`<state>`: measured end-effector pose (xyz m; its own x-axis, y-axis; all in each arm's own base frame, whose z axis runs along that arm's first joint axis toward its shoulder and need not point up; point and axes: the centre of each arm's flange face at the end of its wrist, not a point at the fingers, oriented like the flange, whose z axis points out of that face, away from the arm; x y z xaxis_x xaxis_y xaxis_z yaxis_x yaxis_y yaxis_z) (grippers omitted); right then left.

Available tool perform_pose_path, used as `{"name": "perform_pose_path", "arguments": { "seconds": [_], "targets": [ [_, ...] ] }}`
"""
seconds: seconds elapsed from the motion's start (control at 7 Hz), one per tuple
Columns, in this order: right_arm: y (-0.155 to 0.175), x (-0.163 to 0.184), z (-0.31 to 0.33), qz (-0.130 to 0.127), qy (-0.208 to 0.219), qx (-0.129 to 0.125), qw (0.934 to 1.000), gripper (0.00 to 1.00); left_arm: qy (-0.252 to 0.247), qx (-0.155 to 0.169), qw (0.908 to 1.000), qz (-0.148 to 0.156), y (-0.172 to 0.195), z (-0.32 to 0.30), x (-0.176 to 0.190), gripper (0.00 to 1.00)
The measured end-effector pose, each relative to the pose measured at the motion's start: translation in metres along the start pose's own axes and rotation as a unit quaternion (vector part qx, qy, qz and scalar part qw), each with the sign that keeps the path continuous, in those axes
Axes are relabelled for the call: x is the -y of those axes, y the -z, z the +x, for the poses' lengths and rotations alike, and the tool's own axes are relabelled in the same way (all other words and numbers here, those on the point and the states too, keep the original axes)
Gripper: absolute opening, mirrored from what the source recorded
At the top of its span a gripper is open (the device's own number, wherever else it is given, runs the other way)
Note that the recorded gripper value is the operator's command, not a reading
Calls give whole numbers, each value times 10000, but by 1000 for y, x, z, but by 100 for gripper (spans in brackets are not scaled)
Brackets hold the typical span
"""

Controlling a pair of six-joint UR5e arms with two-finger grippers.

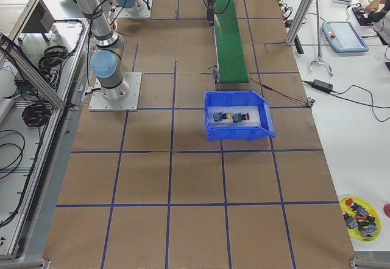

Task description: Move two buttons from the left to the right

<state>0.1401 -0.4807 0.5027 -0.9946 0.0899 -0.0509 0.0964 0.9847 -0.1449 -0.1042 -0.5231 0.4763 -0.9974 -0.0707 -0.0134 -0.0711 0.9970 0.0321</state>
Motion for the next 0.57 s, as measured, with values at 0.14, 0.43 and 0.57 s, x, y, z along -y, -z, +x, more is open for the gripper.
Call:
{"name": "perform_pose_path", "arguments": {
  "seconds": [0.14, 0.43, 0.57],
  "targets": [
    [0, 0, 0, -5, -4, 12, 10000, 100, 0, 0, 10000, 0, 0, 0, 0, 100],
    [-1, 0, 0, -18, -7, 1, 10000, 100, 0, 0, 10000, 2, 0, 0, 0, 100],
    [-1, 0, 0, -18, -7, -6, 10000, 100, 0, 0, 10000, 3, 0, 0, 0, 100]
  ]
}}
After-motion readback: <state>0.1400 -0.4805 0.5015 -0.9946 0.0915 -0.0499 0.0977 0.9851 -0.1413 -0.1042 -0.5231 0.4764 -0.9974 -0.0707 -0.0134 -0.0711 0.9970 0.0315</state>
